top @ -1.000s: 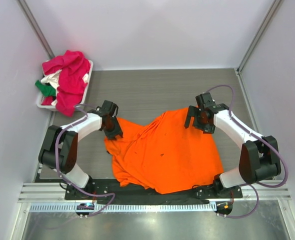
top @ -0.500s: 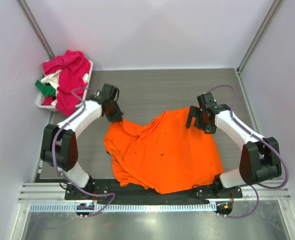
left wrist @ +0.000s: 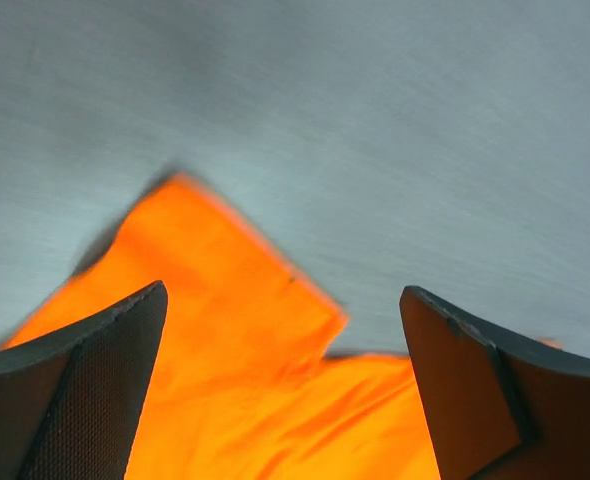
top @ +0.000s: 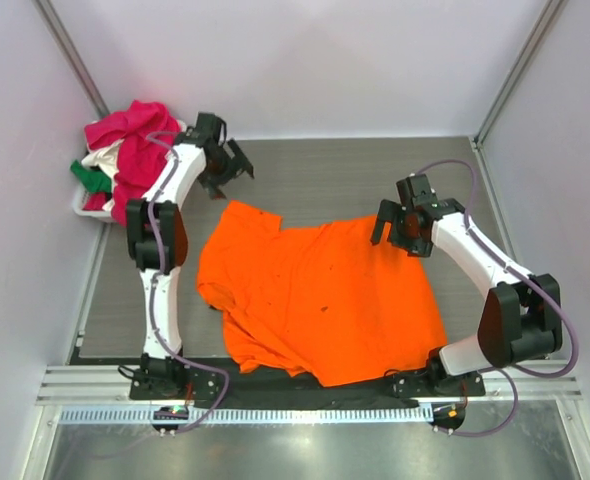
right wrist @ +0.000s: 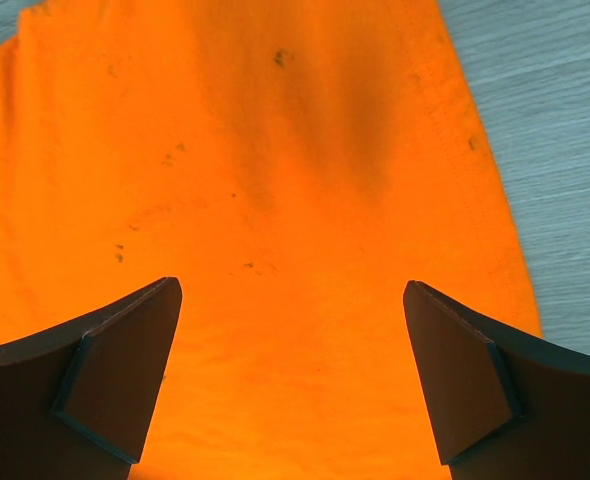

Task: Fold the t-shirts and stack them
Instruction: Flatten the tshirt out

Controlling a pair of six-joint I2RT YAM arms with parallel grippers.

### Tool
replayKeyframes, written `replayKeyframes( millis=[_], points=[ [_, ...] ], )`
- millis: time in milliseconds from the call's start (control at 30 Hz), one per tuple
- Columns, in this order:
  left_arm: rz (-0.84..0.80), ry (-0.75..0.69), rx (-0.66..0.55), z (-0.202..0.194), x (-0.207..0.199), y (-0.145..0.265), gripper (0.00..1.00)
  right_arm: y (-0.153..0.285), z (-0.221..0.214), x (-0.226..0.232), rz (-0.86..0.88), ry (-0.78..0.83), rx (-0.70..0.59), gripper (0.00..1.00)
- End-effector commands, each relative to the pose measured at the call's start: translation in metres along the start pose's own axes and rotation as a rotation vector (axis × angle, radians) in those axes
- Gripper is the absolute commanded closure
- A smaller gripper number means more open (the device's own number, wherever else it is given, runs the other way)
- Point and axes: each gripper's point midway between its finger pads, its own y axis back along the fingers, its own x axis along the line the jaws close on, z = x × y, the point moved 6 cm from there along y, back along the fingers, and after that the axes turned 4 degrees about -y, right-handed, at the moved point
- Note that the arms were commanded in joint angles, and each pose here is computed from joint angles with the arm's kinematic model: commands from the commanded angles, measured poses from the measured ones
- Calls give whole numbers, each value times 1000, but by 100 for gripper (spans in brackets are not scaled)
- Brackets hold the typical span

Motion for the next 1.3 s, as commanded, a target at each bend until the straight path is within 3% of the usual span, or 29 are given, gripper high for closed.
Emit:
replayKeyframes(
  millis=[0,33,67,133,167,233,367,633,900,1000,1033,1100,1267],
  points=[
    [30,-96,-20,-32,0,60,0,10,12,15,82,-5,-17,0],
    [7,-105,-91,-34,-1,94,1,6,13,17,84,-6,-12,0],
    [56,-113,-47,-58,18,86,0,7,10,24,138,-4,20,0],
    [45,-126,-119,-70,26,110,0,3,12,34,162,9,28,0],
    [83,-132,-64,-92,41,100,1,-3,11,36,156,12,47,0],
    [46,-134,-74,-106,45,106,1,-7,15,46,182,12,60,0],
    [35,-106,25,-139,65,76,2,-31,22,57,184,-3,106,0],
    [68,-81,140,-153,75,13,5,-94,39,56,95,-30,181,0],
    [120,-122,156,-118,57,-38,7,-152,74,14,-2,-140,204,0],
    [118,-118,154,-92,41,-61,7,-175,96,4,-16,-188,202,0],
    [72,-124,93,-65,21,-56,7,-179,104,2,-21,-213,201,0],
    [107,-115,136,-59,25,-83,7,-193,119,3,-7,-252,199,0],
    [-4,-92,61,-3,-1,-112,7,-207,163,19,46,-279,131,0]
  ],
)
